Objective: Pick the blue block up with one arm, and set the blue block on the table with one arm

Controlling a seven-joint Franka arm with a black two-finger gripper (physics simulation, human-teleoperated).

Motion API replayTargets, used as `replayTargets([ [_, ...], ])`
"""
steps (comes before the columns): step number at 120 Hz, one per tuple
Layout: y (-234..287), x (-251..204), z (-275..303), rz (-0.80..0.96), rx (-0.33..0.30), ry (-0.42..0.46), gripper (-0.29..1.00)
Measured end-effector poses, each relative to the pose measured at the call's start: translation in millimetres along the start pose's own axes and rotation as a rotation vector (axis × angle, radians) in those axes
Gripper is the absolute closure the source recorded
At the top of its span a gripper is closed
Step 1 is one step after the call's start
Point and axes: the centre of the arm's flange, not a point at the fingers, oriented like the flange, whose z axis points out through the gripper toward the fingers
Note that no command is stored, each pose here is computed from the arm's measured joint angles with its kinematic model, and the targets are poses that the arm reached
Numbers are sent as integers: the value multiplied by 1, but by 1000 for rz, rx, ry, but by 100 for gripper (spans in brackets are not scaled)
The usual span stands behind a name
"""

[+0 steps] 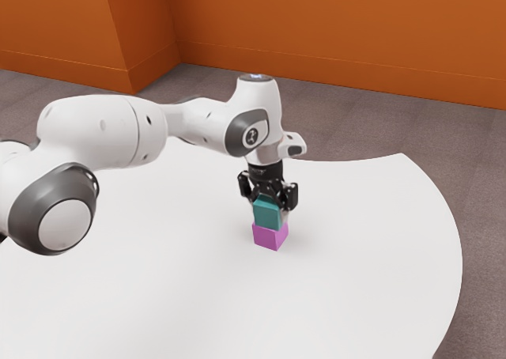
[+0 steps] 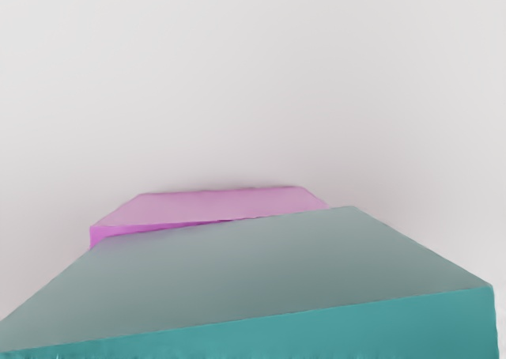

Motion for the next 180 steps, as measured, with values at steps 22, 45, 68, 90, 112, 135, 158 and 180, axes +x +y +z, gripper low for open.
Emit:
replayTargets([
  [22,4,3,-9,3,-5,20,26],
  [45,-13,13,-34,-19,-21,54,29],
  [68,-74,20,-43,-98,-21,50,29],
  [90,-105,21,-16,-137,-17,1,29],
  [112,-119,22,4,-151,-17,-30,23],
  [135,-118,24,-7,-139,-17,-12,9],
  [158,-108,10,-84,-108,-2,55,4],
  [180,-96,-40,-192,-76,23,89,2],
])
